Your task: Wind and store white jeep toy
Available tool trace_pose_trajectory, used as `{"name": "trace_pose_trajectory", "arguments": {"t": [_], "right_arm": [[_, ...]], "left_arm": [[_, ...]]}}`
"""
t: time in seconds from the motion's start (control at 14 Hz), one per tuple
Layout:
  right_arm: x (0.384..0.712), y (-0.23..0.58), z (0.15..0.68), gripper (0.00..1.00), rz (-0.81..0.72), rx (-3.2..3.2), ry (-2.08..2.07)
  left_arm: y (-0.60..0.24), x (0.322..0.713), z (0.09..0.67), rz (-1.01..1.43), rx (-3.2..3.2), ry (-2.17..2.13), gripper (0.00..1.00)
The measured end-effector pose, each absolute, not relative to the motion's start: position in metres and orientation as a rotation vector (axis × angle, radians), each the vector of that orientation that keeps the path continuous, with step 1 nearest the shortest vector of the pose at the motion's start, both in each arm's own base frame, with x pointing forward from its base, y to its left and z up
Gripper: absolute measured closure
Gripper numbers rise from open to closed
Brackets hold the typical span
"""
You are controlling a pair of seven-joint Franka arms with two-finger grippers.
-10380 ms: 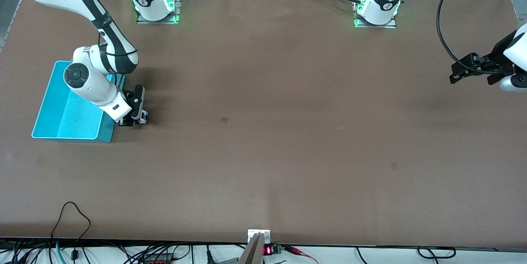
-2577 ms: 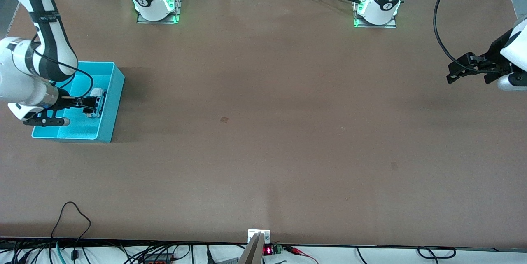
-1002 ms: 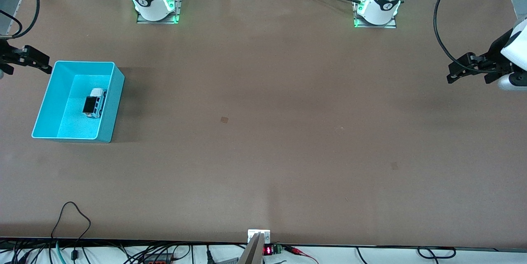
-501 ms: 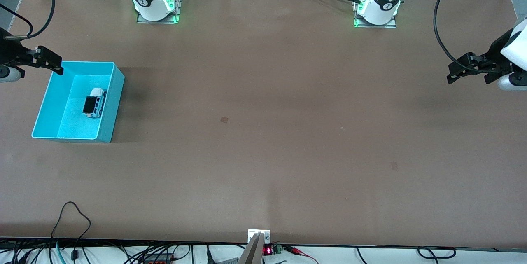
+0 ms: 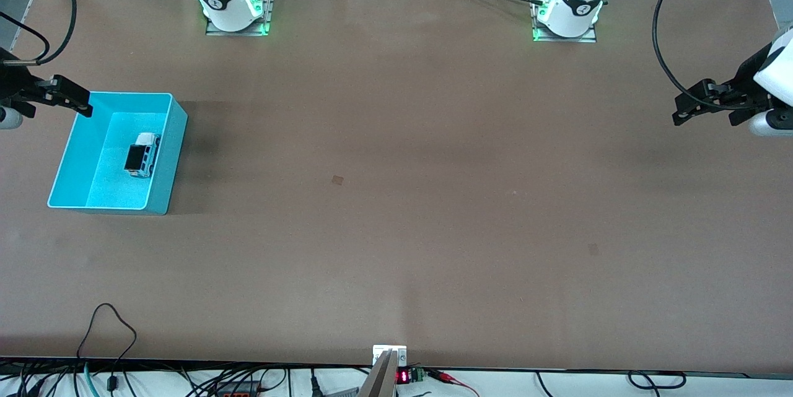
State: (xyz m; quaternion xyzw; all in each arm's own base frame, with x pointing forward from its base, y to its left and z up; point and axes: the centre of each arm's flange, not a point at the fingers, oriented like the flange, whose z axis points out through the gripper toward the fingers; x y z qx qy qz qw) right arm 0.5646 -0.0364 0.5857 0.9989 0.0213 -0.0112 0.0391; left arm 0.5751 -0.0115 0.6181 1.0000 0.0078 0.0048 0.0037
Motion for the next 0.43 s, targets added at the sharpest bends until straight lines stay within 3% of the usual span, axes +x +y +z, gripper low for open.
{"name": "trace_pose_trajectory", "arguments": {"t": [0.43], "right_arm": [[0.5663, -0.0348, 0.5813, 0.00, -0.046, 3.065, -0.004]], "left_arm": [[-0.0115, 0.5751, 0.6181, 0.015, 3.134, 0.025, 0.00]]}}
